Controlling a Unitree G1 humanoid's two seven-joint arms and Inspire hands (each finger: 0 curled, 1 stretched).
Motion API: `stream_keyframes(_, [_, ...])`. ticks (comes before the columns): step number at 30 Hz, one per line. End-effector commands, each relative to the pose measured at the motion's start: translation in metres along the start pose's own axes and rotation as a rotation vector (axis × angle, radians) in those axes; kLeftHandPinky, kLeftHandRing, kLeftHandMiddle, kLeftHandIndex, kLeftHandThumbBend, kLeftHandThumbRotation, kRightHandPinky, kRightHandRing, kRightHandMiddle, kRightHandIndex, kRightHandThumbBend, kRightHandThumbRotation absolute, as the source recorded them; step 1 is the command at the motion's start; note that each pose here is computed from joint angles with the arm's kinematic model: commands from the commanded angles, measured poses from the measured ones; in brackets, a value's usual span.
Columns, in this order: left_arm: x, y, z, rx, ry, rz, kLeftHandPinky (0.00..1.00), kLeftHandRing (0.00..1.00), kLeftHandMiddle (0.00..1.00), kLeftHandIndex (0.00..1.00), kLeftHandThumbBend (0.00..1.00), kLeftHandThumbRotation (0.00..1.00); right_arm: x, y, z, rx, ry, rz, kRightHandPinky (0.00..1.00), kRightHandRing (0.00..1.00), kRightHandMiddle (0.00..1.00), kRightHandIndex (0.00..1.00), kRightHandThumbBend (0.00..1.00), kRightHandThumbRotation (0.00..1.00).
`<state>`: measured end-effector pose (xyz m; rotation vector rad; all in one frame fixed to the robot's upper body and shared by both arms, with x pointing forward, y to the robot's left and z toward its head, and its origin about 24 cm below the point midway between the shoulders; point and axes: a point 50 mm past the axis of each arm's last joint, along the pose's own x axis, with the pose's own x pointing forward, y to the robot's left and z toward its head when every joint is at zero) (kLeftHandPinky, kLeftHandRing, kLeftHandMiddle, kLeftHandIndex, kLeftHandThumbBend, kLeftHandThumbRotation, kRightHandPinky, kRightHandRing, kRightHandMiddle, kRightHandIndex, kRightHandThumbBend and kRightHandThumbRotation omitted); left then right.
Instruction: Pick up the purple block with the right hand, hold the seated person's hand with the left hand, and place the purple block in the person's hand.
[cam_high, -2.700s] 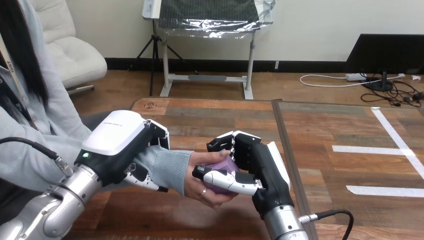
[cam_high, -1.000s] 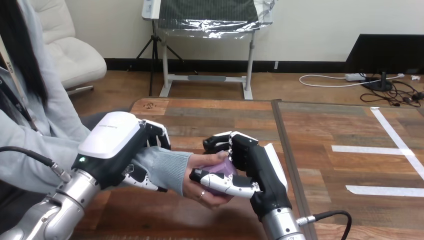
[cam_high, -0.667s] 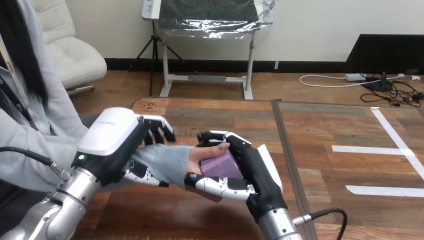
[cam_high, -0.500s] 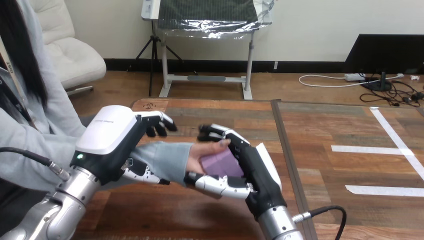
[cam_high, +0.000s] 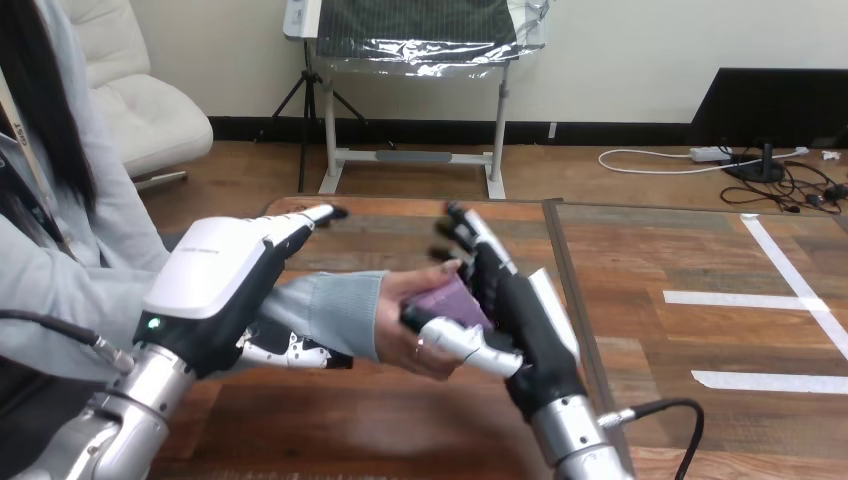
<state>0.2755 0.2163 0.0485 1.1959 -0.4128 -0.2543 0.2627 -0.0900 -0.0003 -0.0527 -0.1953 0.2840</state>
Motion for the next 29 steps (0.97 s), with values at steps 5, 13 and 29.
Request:
stream_keyframes(5, [0.004,0.008,0.004,-0.011,-0.032,0.088,0.94,0.99,0.99,0.99,1.00,0.48,0.027,-0.018,0.023,-0.024,-0.141,-0.034,0.96,0.96,0.95,1.00,1.00,0.54])
stream_keyframes(13, [-0.002,0.004,0.001,-0.020,-0.028,0.102,0.99,1.00,1.00,1.00,1.00,0.46,0.029,-0.025,0.024,-0.034,-0.158,-0.046,0.97,0.97,0.96,1.00,1.00,0.58])
stream_keyframes(29, [-0.017,-0.006,0.001,-0.065,-0.047,0.178,1.00,1.00,1.00,1.00,1.00,0.55,0.031,-0.035,0.027,-0.002,-0.200,-0.064,1.00,0.99,0.97,1.00,1.00,0.60])
